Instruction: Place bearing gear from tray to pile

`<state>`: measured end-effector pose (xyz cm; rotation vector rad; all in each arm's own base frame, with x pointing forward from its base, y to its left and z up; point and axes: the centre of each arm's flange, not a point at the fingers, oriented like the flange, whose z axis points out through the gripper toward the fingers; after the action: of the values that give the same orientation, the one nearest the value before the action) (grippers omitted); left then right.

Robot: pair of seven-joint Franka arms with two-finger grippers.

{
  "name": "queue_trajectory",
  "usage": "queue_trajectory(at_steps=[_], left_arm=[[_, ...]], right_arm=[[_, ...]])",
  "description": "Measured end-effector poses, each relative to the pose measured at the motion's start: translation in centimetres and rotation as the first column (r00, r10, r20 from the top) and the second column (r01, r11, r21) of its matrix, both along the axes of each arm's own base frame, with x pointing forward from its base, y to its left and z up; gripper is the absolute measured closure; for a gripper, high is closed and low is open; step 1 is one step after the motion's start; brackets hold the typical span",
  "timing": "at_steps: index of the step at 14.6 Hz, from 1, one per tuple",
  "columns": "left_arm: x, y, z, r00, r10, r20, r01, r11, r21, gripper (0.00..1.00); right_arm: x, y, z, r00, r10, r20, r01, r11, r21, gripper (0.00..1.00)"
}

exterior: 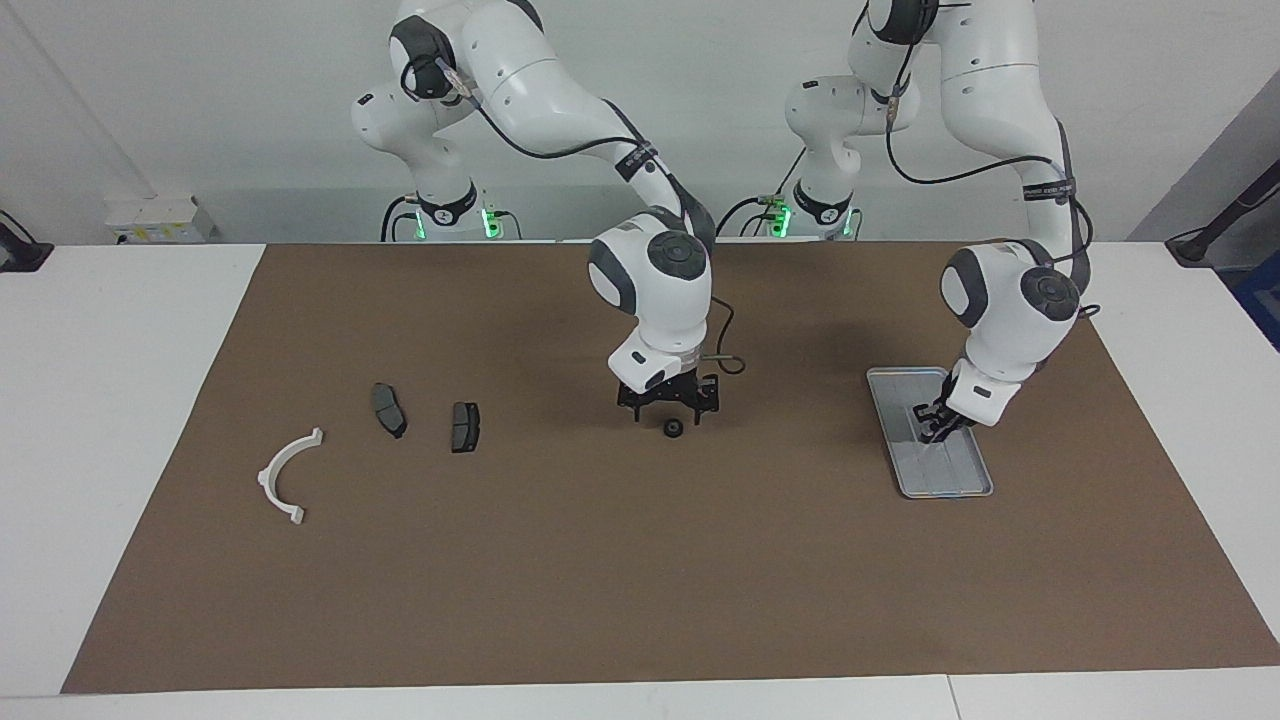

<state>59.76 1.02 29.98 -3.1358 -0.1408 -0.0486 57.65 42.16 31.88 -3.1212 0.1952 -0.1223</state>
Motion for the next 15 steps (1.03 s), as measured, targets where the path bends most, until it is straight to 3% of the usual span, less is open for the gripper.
queue_trajectory(at_steps=[4, 9, 15], left_arm=[[0.0, 0.1, 0.3, 1.0, 0.003, -0.012, -0.003, 1.0, 0.0, 0.76], [0.1, -1.7, 3.7, 0.996, 0.08, -0.028, -0.08, 0.997, -0.008, 0.76], [-0.6, -4.9, 5.8, 0.993, 0.112, -0.04, -0.113, 0.994, -0.007, 0.76]], right_arm=[[-0.2, 0.3, -0.5, 1.0, 0.02, -0.016, -0.019, 1.0, 0.013, 0.0], [-0.3, 0.5, -0.9, 0.999, 0.038, -0.027, -0.038, 0.999, 0.02, 0.0], [-0.1, 0.8, -2.1, 0.999, 0.04, -0.016, -0.04, 0.999, 0.026, 0.0]])
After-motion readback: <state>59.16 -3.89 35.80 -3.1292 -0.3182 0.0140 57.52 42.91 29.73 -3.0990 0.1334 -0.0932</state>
